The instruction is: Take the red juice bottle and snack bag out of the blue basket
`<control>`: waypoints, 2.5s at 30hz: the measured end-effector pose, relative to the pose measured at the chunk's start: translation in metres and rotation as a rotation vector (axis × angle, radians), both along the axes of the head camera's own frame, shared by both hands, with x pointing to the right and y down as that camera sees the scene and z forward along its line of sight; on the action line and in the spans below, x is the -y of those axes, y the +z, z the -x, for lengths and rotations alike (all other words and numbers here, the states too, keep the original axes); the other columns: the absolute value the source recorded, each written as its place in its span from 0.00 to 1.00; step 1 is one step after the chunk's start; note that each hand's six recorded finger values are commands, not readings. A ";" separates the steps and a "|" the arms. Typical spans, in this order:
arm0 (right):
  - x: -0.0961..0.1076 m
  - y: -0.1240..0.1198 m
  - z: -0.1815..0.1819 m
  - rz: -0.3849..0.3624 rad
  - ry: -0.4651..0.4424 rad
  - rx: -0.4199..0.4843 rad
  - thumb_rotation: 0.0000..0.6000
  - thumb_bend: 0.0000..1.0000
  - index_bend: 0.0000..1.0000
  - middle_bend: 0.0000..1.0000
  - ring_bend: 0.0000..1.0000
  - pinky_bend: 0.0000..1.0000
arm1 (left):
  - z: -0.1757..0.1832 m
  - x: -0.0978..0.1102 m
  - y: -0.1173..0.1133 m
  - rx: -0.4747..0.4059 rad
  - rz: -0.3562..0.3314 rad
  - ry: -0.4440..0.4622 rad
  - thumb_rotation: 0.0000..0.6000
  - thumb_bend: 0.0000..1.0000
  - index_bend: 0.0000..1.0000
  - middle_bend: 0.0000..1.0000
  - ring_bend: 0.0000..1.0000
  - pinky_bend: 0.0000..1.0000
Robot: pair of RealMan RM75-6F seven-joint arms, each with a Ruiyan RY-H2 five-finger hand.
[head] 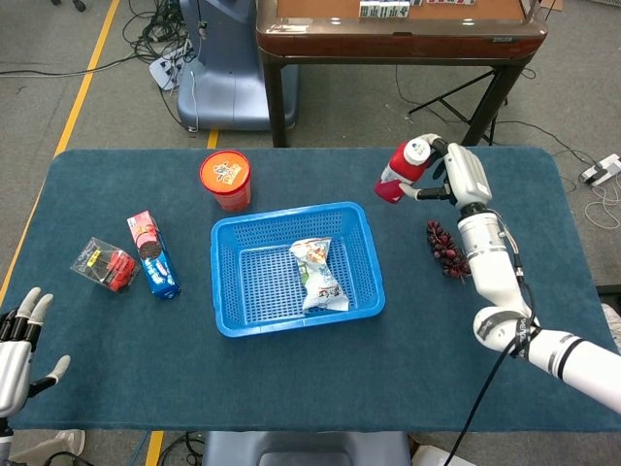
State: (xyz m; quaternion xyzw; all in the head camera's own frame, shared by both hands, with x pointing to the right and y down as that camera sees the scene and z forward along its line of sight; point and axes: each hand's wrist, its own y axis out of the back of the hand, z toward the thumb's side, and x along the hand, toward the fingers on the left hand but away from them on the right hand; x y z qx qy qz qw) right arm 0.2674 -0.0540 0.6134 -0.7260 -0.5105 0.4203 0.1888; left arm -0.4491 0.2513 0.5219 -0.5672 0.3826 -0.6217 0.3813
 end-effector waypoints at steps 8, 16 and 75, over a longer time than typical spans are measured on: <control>-0.015 0.050 -0.026 0.117 0.012 -0.087 1.00 0.28 0.55 0.41 0.40 0.50 | 0.001 -0.002 0.000 0.008 0.007 -0.007 1.00 0.27 0.01 0.02 0.13 0.13; -0.027 0.085 -0.040 0.200 0.026 -0.105 1.00 0.23 0.44 0.33 0.31 0.44 | 0.000 -0.003 0.001 0.012 0.011 -0.005 1.00 0.27 0.01 0.02 0.13 0.13; -0.097 0.024 0.124 0.204 -0.634 -0.133 1.00 0.16 0.00 0.12 0.06 0.20 | 0.007 -0.009 -0.002 -0.001 0.005 -0.026 1.00 0.27 0.01 0.02 0.13 0.13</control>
